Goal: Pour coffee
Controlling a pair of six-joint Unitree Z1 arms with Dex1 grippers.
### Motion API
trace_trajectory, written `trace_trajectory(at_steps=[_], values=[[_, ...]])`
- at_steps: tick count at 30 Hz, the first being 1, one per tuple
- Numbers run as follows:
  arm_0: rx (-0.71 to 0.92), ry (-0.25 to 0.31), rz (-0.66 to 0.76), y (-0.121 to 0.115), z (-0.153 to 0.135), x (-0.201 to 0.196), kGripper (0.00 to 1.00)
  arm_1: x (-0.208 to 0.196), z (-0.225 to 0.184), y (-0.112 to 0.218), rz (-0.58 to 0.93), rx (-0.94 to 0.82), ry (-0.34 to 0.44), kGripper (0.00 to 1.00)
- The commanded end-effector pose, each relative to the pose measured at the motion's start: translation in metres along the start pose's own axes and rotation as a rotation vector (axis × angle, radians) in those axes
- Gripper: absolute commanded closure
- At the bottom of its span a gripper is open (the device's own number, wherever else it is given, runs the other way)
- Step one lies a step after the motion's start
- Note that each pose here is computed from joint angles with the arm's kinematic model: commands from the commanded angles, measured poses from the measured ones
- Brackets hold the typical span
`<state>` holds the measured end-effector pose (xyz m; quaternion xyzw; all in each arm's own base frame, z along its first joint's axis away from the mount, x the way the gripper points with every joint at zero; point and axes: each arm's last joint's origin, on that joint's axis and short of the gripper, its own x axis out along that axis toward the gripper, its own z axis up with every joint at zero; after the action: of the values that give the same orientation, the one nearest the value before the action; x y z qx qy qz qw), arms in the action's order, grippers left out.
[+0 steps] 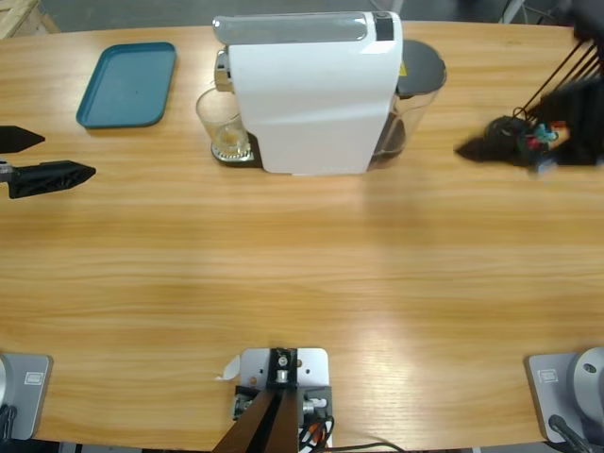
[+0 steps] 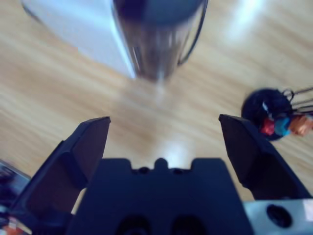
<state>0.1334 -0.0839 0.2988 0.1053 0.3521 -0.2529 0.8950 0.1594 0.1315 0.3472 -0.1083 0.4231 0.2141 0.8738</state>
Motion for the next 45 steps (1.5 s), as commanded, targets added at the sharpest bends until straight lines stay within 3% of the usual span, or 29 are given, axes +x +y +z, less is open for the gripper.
trace_trajectory(at_steps=[1, 4, 6, 7, 8, 9, 10, 13, 24, 39, 45], values=[[-0.017, 0.033, 0.026, 0.002, -0.01, 0.008, 0.009, 0.006, 0.073, -0.001, 0.063, 0.036, -0.013, 0.064], [-0.019, 0.036, 0.028, 0.003, -0.01, 0.009, 0.009, 0.011, 0.08, -0.002, 0.056, 0.04, -0.002, 0.001], [-0.02, 0.036, 0.028, 0.003, -0.01, 0.009, 0.009, 0.017, 0.081, -0.003, 0.058, 0.043, 0.014, 0.028], [-0.02, 0.038, 0.029, 0.003, -0.01, 0.01, 0.009, 0.02, 0.083, -0.004, 0.063, 0.041, 0.024, 0.194], [-0.02, 0.042, 0.029, 0.003, -0.01, 0.011, 0.009, 0.025, 0.088, -0.003, 0.089, 0.023, 0.048, 0.581], [-0.02, 0.042, 0.03, 0.003, -0.01, 0.011, 0.009, 0.03, 0.093, -0.003, 0.108, 0.01, 0.074, 0.883], [-0.02, 0.044, 0.029, 0.003, -0.01, 0.011, 0.009, 0.036, 0.099, -0.003, 0.119, -0.006, 0.097, 1.0], [-0.02, 0.046, 0.029, 0.003, -0.01, 0.012, 0.009, 0.045, 0.119, -0.009, 0.126, -0.031, 0.134, 1.0], [-0.02, 0.059, 0.03, 0.003, -0.009, 0.015, 0.007, 0.046, 0.166, -0.026, 0.123, -0.032, 0.107, 1.0], [-0.019, 0.07, 0.029, 0.003, -0.007, 0.019, 0.007, 0.062, 0.17, -0.007, 0.249, -0.051, 0.165, 1.0], [-0.019, 0.073, 0.028, 0.003, -0.007, 0.019, 0.006, 0.062, 0.174, -0.005, 0.277, -0.064, 0.154, 1.0]])
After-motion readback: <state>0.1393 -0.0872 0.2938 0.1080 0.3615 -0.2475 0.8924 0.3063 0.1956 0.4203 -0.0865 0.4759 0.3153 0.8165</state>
